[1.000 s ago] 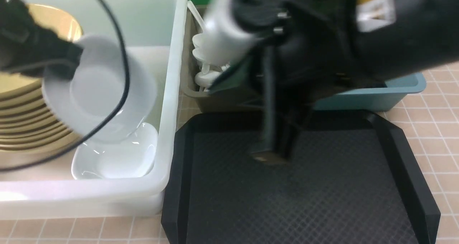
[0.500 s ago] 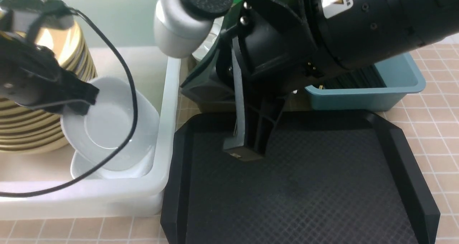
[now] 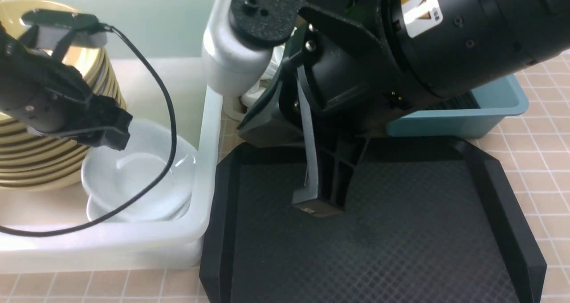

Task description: On brown table put chopsticks spoon bowls plates into blue grey white boxes.

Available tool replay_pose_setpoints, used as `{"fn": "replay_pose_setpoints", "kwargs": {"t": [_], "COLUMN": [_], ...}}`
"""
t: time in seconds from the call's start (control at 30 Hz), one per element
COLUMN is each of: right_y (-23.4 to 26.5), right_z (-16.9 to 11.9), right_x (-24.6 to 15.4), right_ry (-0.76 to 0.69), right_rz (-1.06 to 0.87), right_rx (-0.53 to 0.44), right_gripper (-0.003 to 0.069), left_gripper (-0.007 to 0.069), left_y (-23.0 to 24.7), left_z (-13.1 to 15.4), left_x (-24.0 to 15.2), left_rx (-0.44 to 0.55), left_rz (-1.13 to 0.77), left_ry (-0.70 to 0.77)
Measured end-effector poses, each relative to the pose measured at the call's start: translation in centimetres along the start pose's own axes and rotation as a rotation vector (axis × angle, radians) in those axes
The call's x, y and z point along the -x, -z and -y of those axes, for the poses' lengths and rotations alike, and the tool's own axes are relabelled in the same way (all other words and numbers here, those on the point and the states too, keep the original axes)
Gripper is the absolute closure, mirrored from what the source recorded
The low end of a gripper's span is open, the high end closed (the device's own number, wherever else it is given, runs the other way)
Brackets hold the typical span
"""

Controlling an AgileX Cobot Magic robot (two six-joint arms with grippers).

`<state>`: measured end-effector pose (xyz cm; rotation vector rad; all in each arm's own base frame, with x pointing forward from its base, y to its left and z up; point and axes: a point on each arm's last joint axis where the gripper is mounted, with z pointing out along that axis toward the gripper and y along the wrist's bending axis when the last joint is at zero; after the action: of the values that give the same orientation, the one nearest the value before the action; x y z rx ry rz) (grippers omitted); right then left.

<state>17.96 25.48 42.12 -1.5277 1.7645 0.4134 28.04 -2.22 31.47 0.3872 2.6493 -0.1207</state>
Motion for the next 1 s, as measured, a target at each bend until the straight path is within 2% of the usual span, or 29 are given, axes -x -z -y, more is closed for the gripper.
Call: {"fn": "replay_pose_setpoints", "kwargs": {"t": [0.13,0.33,0.53,0.67,0.77,0.83,0.97,1.0], "right_y": [0.0,0.7,2.8,3.0,3.4,4.1,6.2,6.0], "right_z": [0.3,0.8,0.1,-0.9,-1.9,-2.3,-4.1,-4.1], "right_x": [-0.2,-0.8,-2.4,-4.4,-6.2,-6.8,-9.4,-9.5], "right_ry": [0.022,0.004,-0.057,-0.092,-0.113,-0.114,-0.119,-0.120], "right_rz": [-0.021,-0.079,-0.124,-0.105,-0.014,0.044,0.301,0.305], "right_rx": [-0.032,-0.101,-0.125,-0.134,-0.172,-0.194,-0.273,-0.274], "right_gripper": [0.0612,0.0610,0.0604,0.0599,0.0596,0.0594,0.0589,0.0589], "left_gripper": [0.0200,0.0224,0.0419,0.0523,0.0598,0.0619,0.0624,0.0624], "left_y": [2.8,7.6,11.2,11.2,10.1,9.6,8.4,8.3], "left_z": [0.5,1.4,2.3,3.1,3.7,4.0,4.6,4.7], "left_x": [0.2,-1.7,-7.8,-11.9,-15.2,-16.6,-20.2,-20.5], "left_rx": [-0.011,0.005,0.146,0.177,0.194,0.203,0.225,0.227], "left_rz": [0.003,0.020,0.159,0.280,0.368,0.411,0.554,0.567], "left_ry": [0.010,0.036,0.038,0.033,0.028,0.025,0.018,0.017]}}
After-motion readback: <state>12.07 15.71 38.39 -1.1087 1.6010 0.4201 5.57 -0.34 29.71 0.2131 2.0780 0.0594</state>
